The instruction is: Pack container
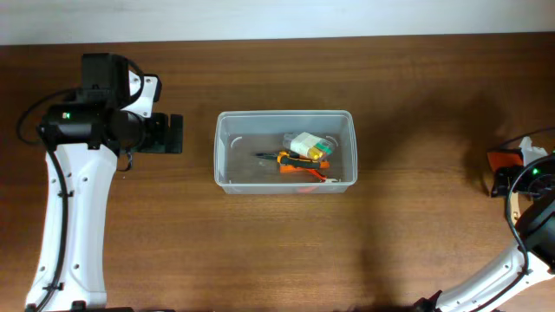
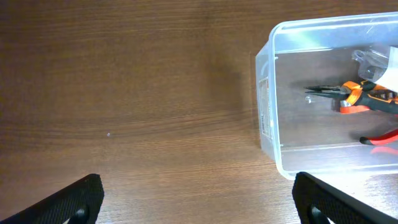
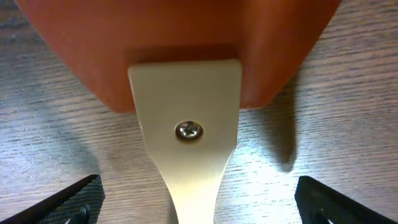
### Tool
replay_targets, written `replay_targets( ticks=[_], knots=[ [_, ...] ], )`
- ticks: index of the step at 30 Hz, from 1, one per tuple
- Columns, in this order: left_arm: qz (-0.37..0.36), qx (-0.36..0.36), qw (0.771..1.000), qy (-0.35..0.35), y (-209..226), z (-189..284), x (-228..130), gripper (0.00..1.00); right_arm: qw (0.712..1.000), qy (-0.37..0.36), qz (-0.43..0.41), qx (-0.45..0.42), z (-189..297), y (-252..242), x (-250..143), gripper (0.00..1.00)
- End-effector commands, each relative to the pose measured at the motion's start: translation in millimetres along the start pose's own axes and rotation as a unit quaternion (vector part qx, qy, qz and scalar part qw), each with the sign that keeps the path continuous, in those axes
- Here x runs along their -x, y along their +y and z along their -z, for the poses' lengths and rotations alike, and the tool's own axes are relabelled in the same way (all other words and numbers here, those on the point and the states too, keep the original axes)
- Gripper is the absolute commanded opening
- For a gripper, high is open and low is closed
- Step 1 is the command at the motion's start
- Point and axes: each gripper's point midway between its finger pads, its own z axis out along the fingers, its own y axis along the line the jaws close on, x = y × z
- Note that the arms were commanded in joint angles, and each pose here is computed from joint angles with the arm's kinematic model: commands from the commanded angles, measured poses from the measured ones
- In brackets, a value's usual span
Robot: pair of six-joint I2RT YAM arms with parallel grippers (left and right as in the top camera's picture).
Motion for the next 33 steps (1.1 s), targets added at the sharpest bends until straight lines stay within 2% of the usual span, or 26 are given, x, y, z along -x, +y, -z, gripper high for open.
replay_targets(
  ticks=[1, 33],
  knots=[
    [0.000, 0.003, 1.000, -0.009, 1.9, 4.7, 4.8, 0.99, 1.000, 0.006, 0.000, 0.015, -9.9, 6.8, -1.6, 0.99],
    [0.000, 0.003, 1.000, -0.009, 2.0, 4.7, 4.8, 0.99, 1.000, -0.002, 0.000, 0.029, -11.8, 11.8, 0.8, 0.99]
  ],
)
